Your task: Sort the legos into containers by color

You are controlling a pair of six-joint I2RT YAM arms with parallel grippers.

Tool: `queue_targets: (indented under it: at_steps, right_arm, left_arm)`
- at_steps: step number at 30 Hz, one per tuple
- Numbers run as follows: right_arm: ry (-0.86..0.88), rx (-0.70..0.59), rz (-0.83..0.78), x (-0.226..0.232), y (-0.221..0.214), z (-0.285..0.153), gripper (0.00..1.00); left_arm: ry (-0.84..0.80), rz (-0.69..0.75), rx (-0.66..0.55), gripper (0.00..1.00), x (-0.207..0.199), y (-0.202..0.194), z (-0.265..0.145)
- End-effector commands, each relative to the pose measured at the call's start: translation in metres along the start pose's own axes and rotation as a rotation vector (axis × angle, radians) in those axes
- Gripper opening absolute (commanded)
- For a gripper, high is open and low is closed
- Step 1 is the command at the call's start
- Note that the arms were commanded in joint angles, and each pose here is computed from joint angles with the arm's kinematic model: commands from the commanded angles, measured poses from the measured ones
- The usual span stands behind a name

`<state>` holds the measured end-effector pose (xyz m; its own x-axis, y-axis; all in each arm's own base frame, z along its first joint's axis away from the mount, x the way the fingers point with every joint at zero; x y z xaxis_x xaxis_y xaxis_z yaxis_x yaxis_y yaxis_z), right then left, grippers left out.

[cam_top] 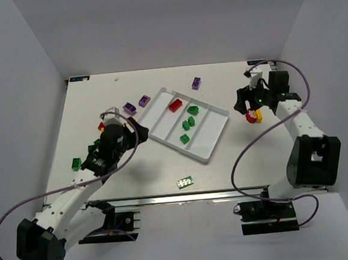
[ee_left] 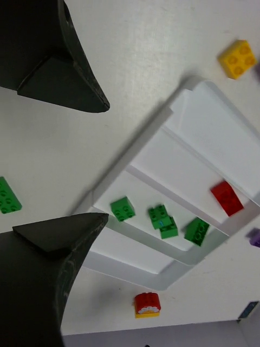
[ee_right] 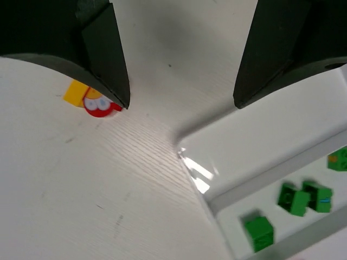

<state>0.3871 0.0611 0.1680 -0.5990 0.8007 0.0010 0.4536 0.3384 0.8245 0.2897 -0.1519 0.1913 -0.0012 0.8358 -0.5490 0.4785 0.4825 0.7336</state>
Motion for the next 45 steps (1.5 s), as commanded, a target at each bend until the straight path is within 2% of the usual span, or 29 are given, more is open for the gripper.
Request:
queue_targets:
  at_steps: [1,5,7,8,9,15,17,18,23,26,34,37,45]
  right_arm:
    - [-0.012,0.081,0.053,-0.027,-0.012,-0.004,0.83]
    - [0.105,0.062,-0.066,-0.02,-0.009,-0.007,0.84]
    - [0.224,0.033,-0.161,-0.003,-0.006,-0.011,0.84]
    - [0.28,0.033,-0.126,0.01,-0.008,-0.014,0.84]
    - [0.397,-0.013,-0.271,0.027,-0.01,-0.019,0.85]
    - [0.695,-0.144,-0.545,0.099,-0.028,-0.041,0.81]
    - [0.738,-0.149,-0.617,0.118,-0.031,-0.043,0.79]
    - [0.807,-0.143,-0.656,0.144,-0.039,-0.041,0.78]
    - [0.873,-0.145,-0.863,0.218,-0.044,-0.028,0.79]
    - [0.829,-0.097,-0.885,0.255,-0.05,-0.01,0.79]
    - [0.807,0.028,-0.953,0.295,-0.083,0.021,0.82]
    - [0.874,0.073,-0.974,0.321,-0.1,0.02,0.85]
    - [0.924,0.111,-0.991,0.35,-0.126,0.011,0.84]
  left_arm:
    - [0.035,-0.125,0.031,0.84,0.017,-0.019,-0.016]
    - [0.047,-0.162,0.022,0.85,0.024,-0.022,-0.025]
    - [0.048,-0.164,0.03,0.87,0.026,-0.025,-0.027]
    - [0.038,-0.161,0.047,0.87,0.024,-0.028,-0.028]
    - [0.033,-0.155,0.068,0.88,0.024,-0.032,-0.028]
    - [0.042,-0.078,0.249,0.9,0.033,-0.07,-0.025]
    - [0.052,-0.076,0.25,0.9,0.035,-0.071,-0.027]
    - [0.062,-0.076,0.236,0.9,0.037,-0.069,-0.027]
    - [0.085,-0.097,0.185,0.9,0.039,-0.057,-0.03]
    - [0.125,-0.114,0.182,0.9,0.045,-0.058,-0.03]
    - [0.206,-0.163,0.159,0.9,0.06,-0.06,-0.036]
    - [0.222,-0.176,0.127,0.9,0.065,-0.056,-0.043]
    - [0.265,-0.216,0.08,0.9,0.079,-0.055,-0.056]
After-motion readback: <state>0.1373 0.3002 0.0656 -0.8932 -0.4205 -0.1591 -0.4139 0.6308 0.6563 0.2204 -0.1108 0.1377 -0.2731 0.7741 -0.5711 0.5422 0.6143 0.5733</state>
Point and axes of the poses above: each gripper's point midway between its finger pads, its own z axis out along the fingers, its own x axis along the line the jaws close on, y = z × x, the point moved 1 cm from there along -z, back along the fingers, and after that the axes turned 3 degrees about -z, right-handed, at the moved point
